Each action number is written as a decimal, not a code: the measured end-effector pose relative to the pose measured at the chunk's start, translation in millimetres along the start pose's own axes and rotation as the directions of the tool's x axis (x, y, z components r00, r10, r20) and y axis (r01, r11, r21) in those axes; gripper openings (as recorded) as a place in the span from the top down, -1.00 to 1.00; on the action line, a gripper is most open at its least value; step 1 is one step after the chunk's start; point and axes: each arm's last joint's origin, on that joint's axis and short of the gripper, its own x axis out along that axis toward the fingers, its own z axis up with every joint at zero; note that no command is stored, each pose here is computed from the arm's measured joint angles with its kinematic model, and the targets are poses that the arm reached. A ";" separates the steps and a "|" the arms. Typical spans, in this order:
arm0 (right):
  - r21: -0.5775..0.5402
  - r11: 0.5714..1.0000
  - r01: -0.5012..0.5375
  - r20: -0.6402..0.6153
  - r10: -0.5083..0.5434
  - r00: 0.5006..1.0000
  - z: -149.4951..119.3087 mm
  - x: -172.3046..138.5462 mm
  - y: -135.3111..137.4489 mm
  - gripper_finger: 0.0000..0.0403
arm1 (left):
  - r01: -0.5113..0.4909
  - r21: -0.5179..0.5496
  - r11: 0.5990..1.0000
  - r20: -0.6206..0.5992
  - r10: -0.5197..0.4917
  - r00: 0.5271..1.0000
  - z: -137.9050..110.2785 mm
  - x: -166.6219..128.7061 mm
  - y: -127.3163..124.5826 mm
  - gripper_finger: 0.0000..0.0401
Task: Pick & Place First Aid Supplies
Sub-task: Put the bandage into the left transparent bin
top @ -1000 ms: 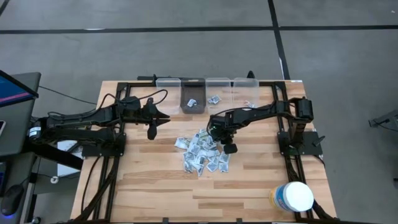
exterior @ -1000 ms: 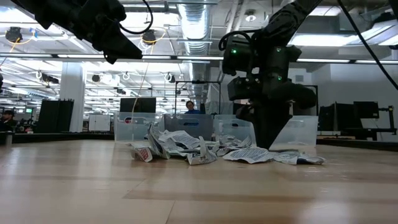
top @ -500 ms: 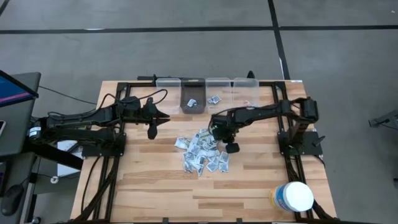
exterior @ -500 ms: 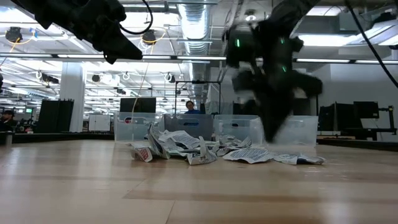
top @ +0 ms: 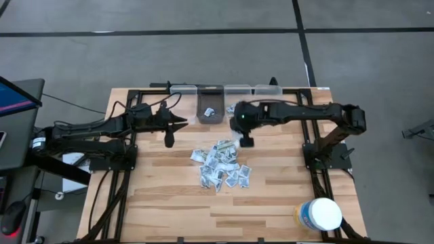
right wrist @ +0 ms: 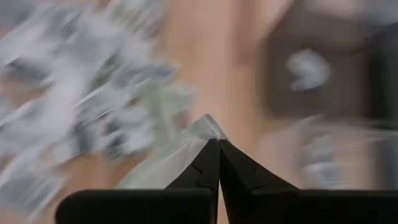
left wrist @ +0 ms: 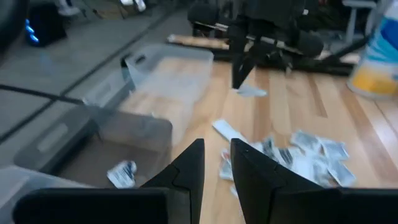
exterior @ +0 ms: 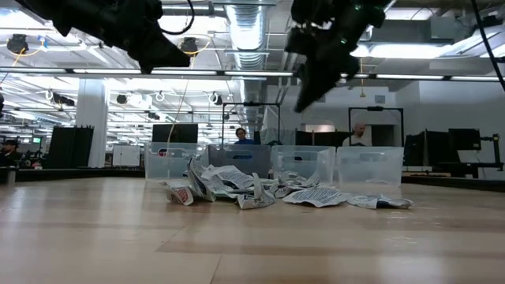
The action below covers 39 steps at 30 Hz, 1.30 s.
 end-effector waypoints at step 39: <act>0.147 0.889 0.434 0.530 -0.441 0.725 71.4 -37.3 -47.7 1.00 | 0.055 -0.272 0.961 0.369 0.052 0.928 6.5 74.7 12.7 0.10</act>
